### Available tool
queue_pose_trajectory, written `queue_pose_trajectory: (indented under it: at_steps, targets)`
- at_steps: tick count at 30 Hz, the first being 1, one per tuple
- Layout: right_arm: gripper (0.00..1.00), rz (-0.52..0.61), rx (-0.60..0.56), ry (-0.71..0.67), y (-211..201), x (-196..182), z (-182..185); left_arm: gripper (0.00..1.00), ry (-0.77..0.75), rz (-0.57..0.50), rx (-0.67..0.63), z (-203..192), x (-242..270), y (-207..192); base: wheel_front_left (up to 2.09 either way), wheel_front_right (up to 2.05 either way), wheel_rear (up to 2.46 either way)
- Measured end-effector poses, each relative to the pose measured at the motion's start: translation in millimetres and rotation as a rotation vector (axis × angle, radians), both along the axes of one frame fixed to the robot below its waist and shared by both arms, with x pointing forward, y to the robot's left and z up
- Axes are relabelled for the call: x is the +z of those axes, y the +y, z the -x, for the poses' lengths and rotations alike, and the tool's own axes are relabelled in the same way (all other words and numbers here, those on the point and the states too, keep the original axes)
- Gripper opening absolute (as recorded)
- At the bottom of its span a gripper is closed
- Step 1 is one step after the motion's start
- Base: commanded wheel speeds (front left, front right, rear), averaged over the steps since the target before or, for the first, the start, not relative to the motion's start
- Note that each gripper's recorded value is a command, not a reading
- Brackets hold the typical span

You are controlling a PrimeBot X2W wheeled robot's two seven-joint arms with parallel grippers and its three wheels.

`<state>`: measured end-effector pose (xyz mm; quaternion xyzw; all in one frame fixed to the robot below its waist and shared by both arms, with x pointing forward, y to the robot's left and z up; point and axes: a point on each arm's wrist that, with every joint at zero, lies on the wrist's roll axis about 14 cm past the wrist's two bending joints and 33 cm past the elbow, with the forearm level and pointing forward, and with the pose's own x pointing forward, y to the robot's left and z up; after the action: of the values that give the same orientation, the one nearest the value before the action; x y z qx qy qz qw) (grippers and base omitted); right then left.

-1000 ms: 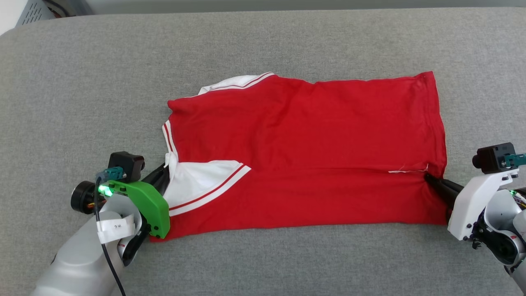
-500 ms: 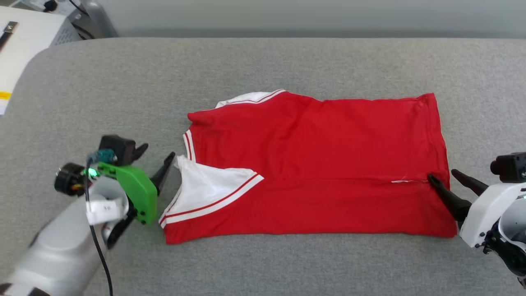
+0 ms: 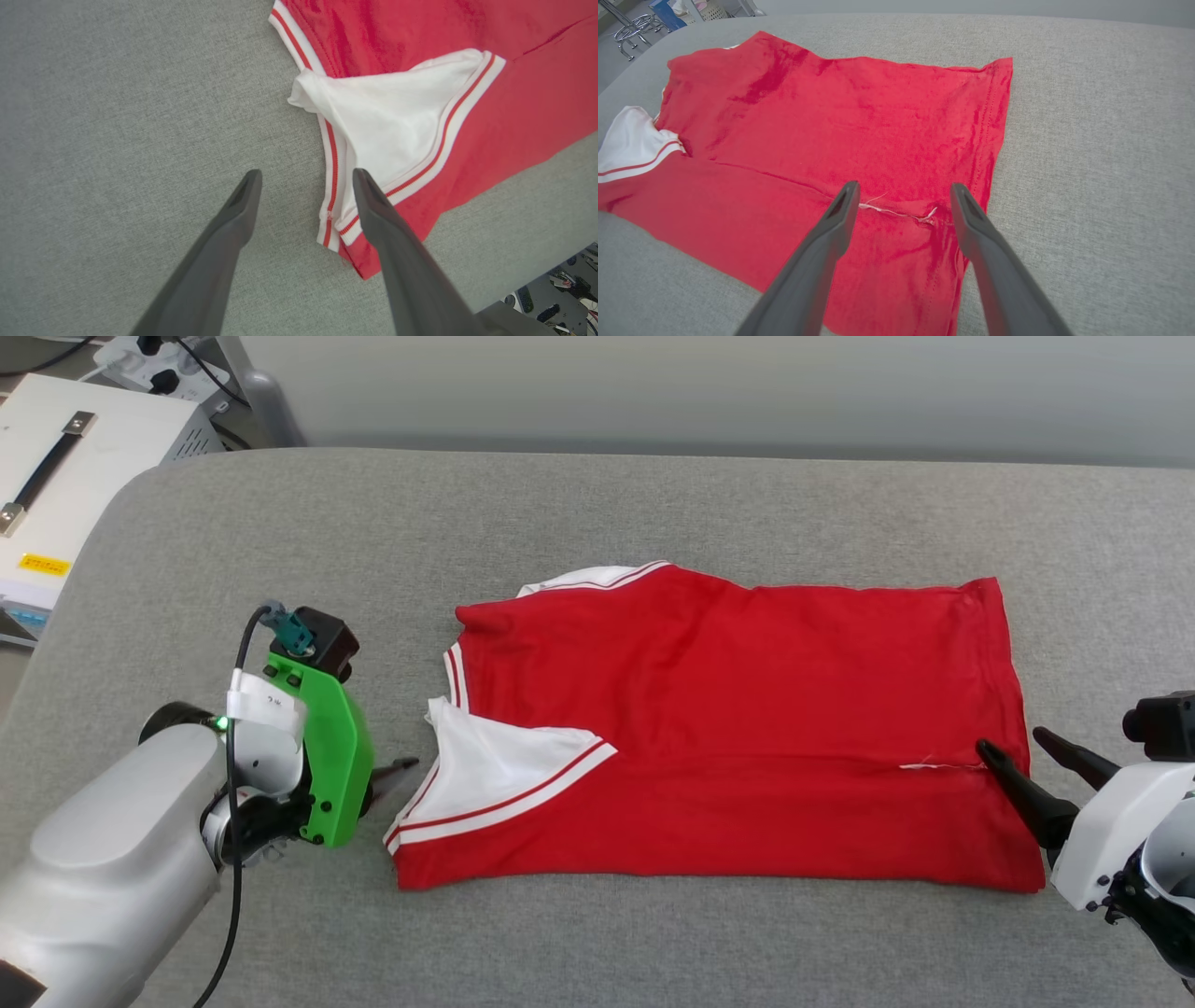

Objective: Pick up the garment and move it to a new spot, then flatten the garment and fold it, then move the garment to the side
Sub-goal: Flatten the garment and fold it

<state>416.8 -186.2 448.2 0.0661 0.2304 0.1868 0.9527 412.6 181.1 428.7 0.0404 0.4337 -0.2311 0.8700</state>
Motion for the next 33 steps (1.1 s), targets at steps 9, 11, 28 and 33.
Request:
queue_pose_trajectory:
  at_steps: [9,11,28,33]
  targets:
    - [1.00,-0.010,-0.026,0.031,-4,-5,4,1.00,0.234,-0.004,-0.018,38,-48,-8,0.00,0.00,0.00]
    - [1.00,-0.011,-0.035,0.042,-6,-7,5,1.00,0.265,-0.013,-0.011,44,-60,-7,0.00,0.00,0.00]
    - [1.00,0.150,0.008,0.063,-30,16,4,0.00,0.149,0.028,0.009,31,-62,-17,0.00,0.00,0.00]
    - [1.00,0.255,0.050,0.211,-43,13,14,0.00,0.062,0.044,-0.027,27,-47,-21,0.00,0.00,0.00]
